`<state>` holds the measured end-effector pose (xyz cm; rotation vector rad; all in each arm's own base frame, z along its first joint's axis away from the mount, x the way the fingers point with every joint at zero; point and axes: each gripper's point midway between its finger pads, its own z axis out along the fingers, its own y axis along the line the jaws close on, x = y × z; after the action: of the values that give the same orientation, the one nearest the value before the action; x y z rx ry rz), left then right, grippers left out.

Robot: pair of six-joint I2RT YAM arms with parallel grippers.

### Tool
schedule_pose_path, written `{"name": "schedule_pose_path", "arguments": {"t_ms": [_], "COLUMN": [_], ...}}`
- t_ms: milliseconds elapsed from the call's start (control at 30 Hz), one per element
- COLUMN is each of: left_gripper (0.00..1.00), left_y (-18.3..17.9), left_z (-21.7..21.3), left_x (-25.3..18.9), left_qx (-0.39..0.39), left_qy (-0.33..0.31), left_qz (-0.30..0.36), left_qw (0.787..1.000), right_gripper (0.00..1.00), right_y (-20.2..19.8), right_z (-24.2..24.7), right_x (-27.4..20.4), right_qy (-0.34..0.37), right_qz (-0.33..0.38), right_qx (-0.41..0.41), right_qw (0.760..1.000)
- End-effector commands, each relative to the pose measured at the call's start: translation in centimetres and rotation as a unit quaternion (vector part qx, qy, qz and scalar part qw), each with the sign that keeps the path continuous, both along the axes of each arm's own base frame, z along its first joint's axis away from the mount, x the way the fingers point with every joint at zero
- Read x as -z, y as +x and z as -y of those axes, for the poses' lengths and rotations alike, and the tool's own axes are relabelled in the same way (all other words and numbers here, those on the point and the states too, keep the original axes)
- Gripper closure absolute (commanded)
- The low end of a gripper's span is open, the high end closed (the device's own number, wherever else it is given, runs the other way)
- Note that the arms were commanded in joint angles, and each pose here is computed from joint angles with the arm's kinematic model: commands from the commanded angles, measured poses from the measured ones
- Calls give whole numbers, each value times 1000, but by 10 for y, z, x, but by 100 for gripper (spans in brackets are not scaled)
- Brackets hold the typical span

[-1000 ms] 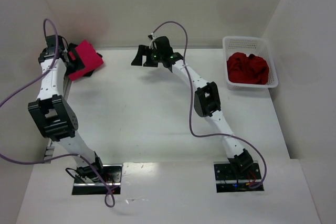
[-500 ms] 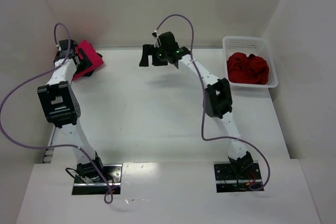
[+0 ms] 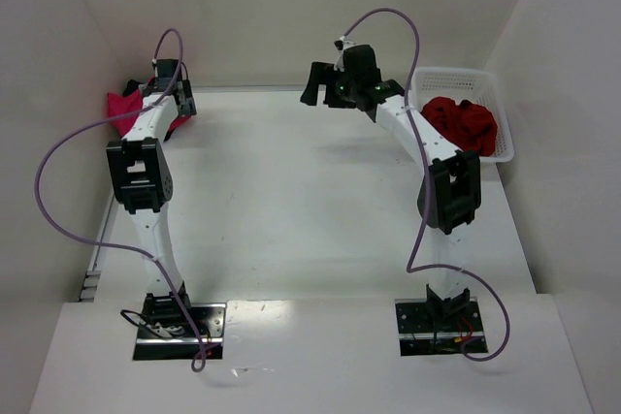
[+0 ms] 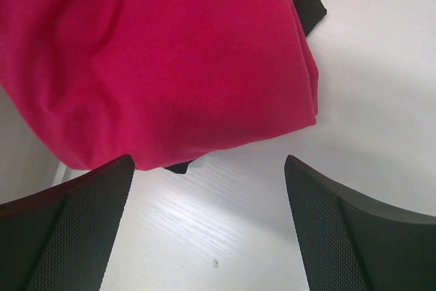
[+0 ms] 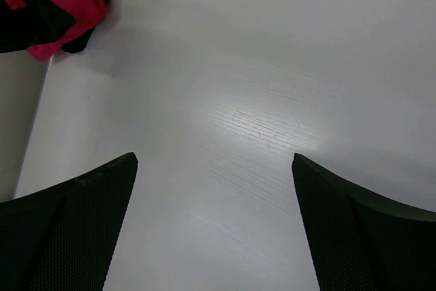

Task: Fold and stack the t-shirts
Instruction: Put the neatly folded tshirt into the corner of the board with the left arm

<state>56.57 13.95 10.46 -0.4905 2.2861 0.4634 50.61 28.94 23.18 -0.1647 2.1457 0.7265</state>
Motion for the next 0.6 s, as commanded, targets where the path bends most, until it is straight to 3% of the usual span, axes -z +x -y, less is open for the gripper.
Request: {"name": "schedule_pose_path", "arguments": {"t_ms": [0, 167, 567], "left_gripper": [2, 6, 6], "left_y": [-7, -23, -31], "left_z": [-19, -24, -32], "left_x": [-4, 19, 42], "left_qx": [1, 24, 31], "left_qy": [78, 106, 113], "left_qz": [-42, -94, -122], "left_qw": [996, 990, 985], "right_gripper": [0, 0, 0], "right_y": [3, 2, 2], "right_z": [5, 7, 7], "right_x": [-16, -10, 2], "right_qy": [12, 6, -5], "right_qz": [24, 17, 2], "right_qx": [14, 19, 16], "right_qw": [1000, 1000, 1000]}}
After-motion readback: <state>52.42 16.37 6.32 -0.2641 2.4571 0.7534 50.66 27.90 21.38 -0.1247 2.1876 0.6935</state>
